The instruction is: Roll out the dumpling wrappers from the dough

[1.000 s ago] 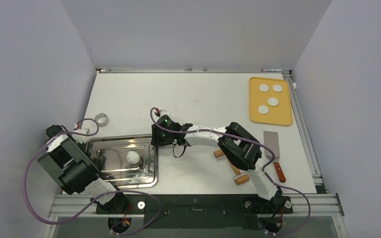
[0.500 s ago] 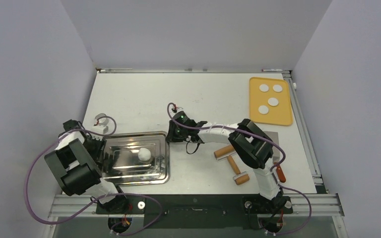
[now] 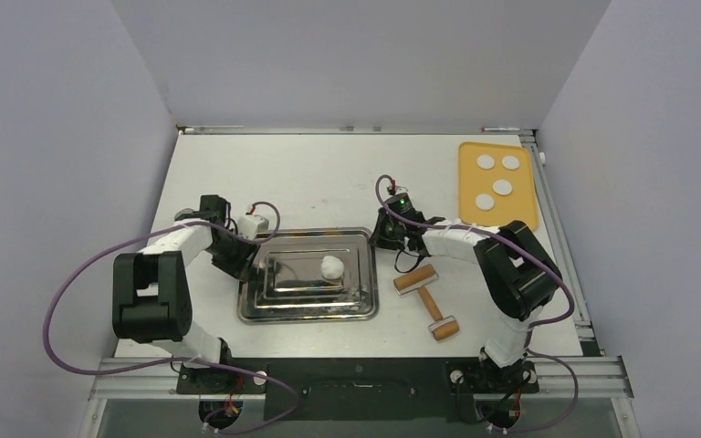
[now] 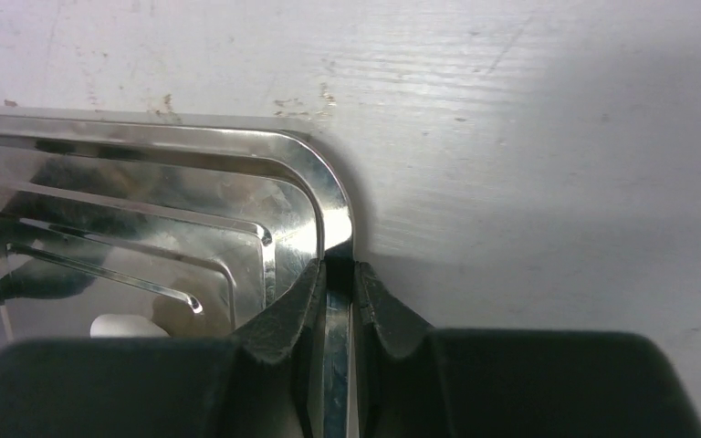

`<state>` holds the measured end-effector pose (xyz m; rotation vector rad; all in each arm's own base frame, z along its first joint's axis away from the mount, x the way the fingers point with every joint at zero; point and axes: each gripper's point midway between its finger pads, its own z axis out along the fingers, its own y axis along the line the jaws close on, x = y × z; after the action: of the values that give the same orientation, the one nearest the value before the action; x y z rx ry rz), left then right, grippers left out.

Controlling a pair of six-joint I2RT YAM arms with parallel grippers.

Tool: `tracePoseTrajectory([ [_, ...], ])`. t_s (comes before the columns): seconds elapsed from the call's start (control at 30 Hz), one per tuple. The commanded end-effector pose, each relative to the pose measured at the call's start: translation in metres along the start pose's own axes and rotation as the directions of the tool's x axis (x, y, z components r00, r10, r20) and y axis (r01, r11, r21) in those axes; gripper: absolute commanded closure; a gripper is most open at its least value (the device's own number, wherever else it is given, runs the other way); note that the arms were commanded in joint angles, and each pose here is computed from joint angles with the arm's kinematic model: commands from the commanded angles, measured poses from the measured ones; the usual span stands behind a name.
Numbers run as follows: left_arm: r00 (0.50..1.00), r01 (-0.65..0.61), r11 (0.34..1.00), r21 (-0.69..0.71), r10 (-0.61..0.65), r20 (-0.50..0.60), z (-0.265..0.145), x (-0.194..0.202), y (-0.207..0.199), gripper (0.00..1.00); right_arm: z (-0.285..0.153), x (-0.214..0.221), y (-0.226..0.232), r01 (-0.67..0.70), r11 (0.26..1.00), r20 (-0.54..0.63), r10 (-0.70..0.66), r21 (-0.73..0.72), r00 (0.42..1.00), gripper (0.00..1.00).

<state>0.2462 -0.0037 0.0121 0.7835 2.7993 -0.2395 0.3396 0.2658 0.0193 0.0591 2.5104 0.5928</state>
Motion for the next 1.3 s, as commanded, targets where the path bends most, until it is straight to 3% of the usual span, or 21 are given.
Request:
tracePoseTrajectory([
  [0.0, 0.999, 0.054, 0.997, 0.057, -0.054, -0.005, 0.015, -0.019, -0.010, 0.60, -0.012, -0.020, -0.033, 0.016, 0.994, 0.078, -0.025, 0.105, 0.997, 0.92],
  [0.27, 0.997, 0.060, 0.998, 0.031, -0.061, 0.053, 0.007, -0.036, -0.010, 0.59, -0.017, -0.021, -0.030, 0.004, 0.997, 0.085, -0.011, 0.080, 0.996, 0.91],
  [0.37, 0.996, 0.056, 0.997, 0.051, -0.059, 0.067, -0.001, -0.039, -0.016, 0.53, -0.020, -0.031, -0.022, 0.006, 0.999, 0.113, -0.011, 0.052, 0.994, 0.89],
  [0.5, 0.993, 0.042, 0.999, 0.016, -0.044, 0.106, -0.015, -0.046, -0.012, 0.44, -0.026, -0.037, -0.006, 0.019, 1.000, 0.117, -0.018, -0.001, 0.993, 0.69],
  [0.73, 0.978, -0.021, 0.999, -0.041, 0.029, 0.205, -0.055, -0.080, -0.003, 0.36, -0.056, -0.066, 0.035, 0.059, 0.992, 0.163, -0.040, -0.116, 0.986, 0.48],
  [0.83, 0.955, -0.134, 0.991, 0.020, 0.123, 0.268, -0.082, -0.101, -0.028, 0.31, -0.087, -0.087, 0.052, 0.090, 0.980, 0.229, -0.049, -0.175, 0.972, 0.31],
  [0.9, 0.912, -0.282, 0.957, 0.061, 0.248, 0.326, -0.100, -0.119, -0.064, 0.26, -0.114, -0.104, 0.053, 0.091, 0.975, 0.288, -0.029, -0.204, 0.957, 0.18],
  [1.0, 0.777, -0.538, 0.843, 0.035, 0.479, 0.408, -0.116, -0.146, -0.130, 0.19, -0.150, -0.126, 0.023, 0.052, 0.983, 0.367, 0.017, -0.178, 0.930, 0.11],
  [1.07, 0.615, -0.710, 0.704, -0.029, 0.639, 0.461, -0.118, -0.161, -0.180, 0.16, -0.170, -0.132, -0.014, -0.008, 0.993, 0.399, 0.056, -0.120, 0.915, 0.09],
  [1.13, 0.401, -0.853, 0.513, -0.098, 0.763, 0.507, -0.113, -0.168, -0.232, 0.12, -0.184, -0.131, -0.050, -0.075, 0.993, 0.420, 0.105, -0.086, 0.901, 0.09],
  [1.2, 0.151, -0.947, 0.278, -0.160, 0.827, 0.541, -0.107, -0.167, -0.282, 0.07, -0.195, -0.127, -0.084, -0.145, 0.987, 0.433, 0.163, -0.074, 0.887, 0.09],
  [1.23, 0.063, -0.974, 0.169, -0.150, 0.840, 0.539, -0.105, -0.165, -0.303, 0.07, -0.198, -0.123, -0.098, -0.172, 0.982, 0.433, 0.187, -0.075, 0.882, 0.09],
  [1.27, 0.040, -0.991, 0.100, -0.088, 0.854, 0.519, -0.094, -0.160, -0.322, 0.07, -0.200, -0.119, -0.111, -0.200, 0.977, 0.434, 0.211, -0.071, 0.876, 0.09],
])
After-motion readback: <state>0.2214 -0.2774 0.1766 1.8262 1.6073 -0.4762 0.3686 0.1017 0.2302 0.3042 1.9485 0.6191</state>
